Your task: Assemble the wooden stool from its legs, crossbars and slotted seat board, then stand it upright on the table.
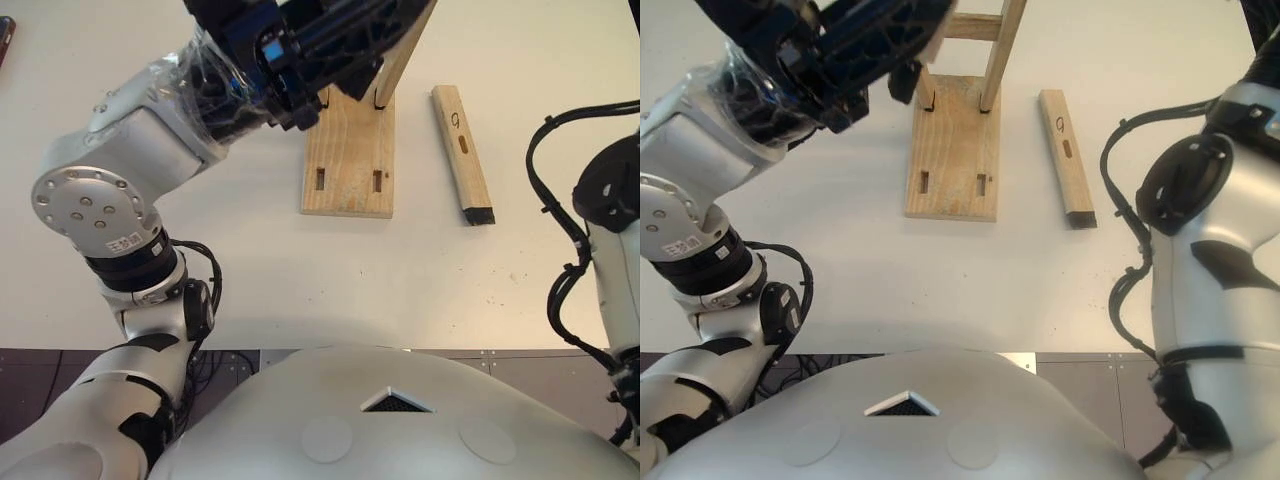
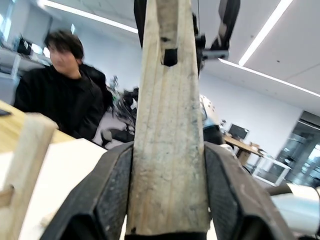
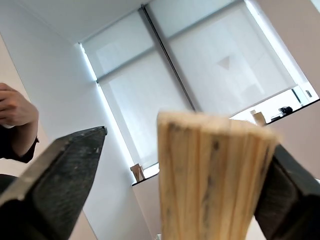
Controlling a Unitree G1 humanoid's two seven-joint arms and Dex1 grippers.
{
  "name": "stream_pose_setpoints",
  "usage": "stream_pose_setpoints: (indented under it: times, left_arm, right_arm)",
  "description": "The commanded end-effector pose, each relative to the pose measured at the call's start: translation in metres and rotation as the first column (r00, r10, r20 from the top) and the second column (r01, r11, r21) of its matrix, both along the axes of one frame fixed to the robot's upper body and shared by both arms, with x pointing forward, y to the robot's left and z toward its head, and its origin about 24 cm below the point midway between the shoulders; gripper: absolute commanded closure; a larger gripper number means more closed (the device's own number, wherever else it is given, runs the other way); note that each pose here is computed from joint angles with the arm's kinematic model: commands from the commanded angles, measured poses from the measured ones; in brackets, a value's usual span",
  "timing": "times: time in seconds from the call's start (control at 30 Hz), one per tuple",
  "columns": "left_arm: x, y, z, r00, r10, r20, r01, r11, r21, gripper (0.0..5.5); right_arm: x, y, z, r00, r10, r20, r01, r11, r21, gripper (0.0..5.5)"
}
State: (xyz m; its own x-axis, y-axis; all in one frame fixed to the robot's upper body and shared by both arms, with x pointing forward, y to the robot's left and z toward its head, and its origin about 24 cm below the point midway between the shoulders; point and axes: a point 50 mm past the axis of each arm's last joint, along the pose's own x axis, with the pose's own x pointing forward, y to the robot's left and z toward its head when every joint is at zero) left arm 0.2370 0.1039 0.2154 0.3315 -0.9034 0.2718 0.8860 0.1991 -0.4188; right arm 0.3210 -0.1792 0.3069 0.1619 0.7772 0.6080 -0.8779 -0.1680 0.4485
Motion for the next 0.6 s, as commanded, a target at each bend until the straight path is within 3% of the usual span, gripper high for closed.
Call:
stream_pose_setpoints:
  times: [0.03,0.3,0.47,0.6]
  left_arm:
    - [0.001,0.005,0.0,0.999,-0.041,-0.022,0.042,0.998,0.039,3.5]
    - [0.005,0.022,0.001,0.996,-0.017,-0.086,0.025,0.995,0.092,3.5]
    - [0.014,0.023,0.005,0.996,-0.009,-0.094,0.019,0.993,0.116,3.5]
    - [0.025,0.022,0.005,0.996,0.081,-0.042,-0.076,0.992,0.097,3.5]
  right_arm:
    - [-0.006,-0.007,-0.006,1.0,0.002,0.004,-0.002,0.998,0.06,2.01]
    - [-0.04,-0.008,-0.033,0.999,-0.003,0.05,0.0,0.998,0.065,3.37]
    - [-0.051,-0.009,-0.042,0.998,-0.062,0.032,0.059,0.994,0.088,3.44]
    - [-0.041,0.002,-0.039,0.966,-0.23,0.12,0.236,0.971,-0.038,3.43]
